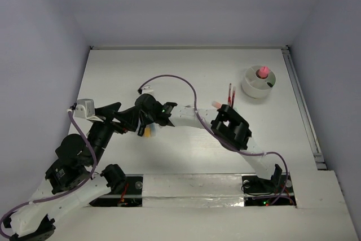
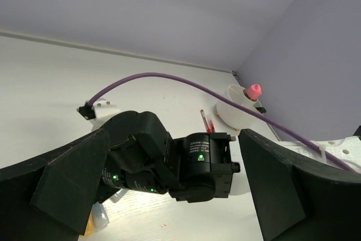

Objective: Sort the stationery into containers
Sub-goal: Pick up the pen from the center of the board.

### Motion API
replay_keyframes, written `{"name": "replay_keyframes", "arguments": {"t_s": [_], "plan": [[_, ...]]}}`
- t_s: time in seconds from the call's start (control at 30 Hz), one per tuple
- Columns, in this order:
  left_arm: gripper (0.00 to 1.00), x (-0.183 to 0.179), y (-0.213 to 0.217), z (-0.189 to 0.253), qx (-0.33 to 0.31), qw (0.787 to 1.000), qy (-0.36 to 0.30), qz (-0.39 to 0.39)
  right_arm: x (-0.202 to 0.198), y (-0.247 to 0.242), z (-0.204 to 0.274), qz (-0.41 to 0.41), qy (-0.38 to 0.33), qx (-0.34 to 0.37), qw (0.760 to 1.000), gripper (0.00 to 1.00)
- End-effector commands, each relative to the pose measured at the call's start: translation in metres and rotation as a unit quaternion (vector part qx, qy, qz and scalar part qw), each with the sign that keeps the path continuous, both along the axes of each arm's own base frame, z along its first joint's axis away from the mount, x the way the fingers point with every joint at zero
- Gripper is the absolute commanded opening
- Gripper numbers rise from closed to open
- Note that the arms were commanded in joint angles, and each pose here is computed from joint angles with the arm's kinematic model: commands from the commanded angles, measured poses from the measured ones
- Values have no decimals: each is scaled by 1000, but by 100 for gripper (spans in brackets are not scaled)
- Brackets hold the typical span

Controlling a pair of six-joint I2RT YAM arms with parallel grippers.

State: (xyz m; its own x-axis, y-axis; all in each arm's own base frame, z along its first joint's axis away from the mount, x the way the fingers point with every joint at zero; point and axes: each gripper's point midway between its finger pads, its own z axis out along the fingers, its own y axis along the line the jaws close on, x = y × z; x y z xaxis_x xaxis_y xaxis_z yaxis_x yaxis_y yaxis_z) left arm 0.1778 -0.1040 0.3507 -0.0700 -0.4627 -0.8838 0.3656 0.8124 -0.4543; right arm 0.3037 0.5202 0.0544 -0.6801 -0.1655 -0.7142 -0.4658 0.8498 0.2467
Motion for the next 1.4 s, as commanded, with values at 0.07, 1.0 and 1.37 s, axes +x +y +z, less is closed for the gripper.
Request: {"name": "replay_keyframes", "arguments": {"t_s": [0.07, 1.0, 1.37], "plan": [[99, -6, 5, 15, -19, 999, -29, -6, 0, 10, -9, -23, 4, -1, 1000, 44], [99, -6, 5, 16, -23, 999, -27, -5, 7, 9, -23, -58, -47, -43, 996, 18], [89, -7, 0, 7, -47, 999, 10, -12, 11, 12, 119, -82, -96, 187, 974, 12]]}}
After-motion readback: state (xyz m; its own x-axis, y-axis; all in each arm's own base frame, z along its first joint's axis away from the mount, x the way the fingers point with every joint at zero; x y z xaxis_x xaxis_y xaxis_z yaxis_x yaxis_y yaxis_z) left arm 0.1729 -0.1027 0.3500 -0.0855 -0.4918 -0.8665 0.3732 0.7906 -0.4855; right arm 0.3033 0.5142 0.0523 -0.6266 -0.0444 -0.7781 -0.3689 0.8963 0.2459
